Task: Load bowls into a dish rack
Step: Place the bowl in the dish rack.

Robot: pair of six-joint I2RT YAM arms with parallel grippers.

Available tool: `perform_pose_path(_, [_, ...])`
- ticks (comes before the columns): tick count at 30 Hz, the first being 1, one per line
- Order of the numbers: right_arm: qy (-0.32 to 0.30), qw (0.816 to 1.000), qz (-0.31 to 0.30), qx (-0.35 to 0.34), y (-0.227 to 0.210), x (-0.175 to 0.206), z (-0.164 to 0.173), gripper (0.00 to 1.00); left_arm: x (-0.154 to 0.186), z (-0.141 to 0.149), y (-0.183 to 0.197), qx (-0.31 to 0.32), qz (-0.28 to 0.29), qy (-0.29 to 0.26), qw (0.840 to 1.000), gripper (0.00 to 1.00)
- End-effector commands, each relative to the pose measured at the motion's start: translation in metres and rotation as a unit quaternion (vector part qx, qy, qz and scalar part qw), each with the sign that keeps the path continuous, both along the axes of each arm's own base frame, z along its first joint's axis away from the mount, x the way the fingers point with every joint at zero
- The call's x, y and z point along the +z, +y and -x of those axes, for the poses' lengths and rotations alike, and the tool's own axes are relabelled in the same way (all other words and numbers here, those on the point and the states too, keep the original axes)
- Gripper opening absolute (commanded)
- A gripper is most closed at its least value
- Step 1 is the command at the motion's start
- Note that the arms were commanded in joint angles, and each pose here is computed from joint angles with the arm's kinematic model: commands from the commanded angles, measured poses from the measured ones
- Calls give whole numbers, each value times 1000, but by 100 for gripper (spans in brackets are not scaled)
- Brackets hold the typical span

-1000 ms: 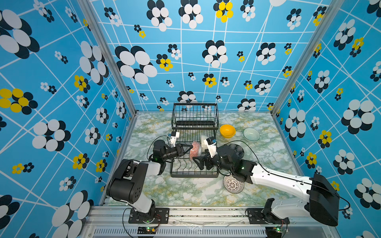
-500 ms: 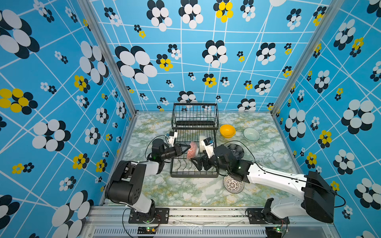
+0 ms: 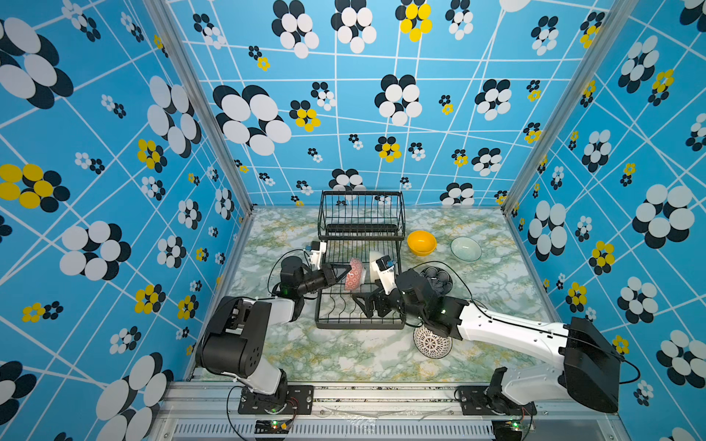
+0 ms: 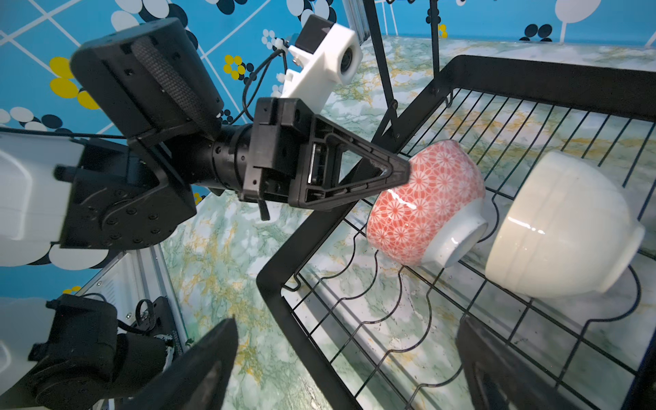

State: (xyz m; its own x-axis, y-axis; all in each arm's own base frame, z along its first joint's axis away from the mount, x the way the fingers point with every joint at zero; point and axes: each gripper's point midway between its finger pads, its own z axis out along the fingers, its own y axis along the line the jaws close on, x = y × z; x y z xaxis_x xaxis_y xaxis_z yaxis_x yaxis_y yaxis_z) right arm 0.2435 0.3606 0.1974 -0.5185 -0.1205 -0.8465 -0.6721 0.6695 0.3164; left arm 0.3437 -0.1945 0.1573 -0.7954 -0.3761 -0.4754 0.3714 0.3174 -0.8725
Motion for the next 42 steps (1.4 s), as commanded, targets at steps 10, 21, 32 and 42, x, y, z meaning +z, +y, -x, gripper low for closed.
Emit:
perform_pose_path(10, [-17,1000,-9,10,7,14,0,99,22,-24,-4,26,24,-52,998,0])
perform_pose_path(21, [-19,1000,-7,11,6,13,1,99,19,-31,-21,23,43,-48,998,0])
perform_pose_path(32, [-23,1000,-5,15,7,14,1,99,13,-34,-25,35,73,-37,996,0])
perform_pose_path(42, [-21,1000,-12,19,10,13,2,99,15,-27,-32,28,84,-22,996,0])
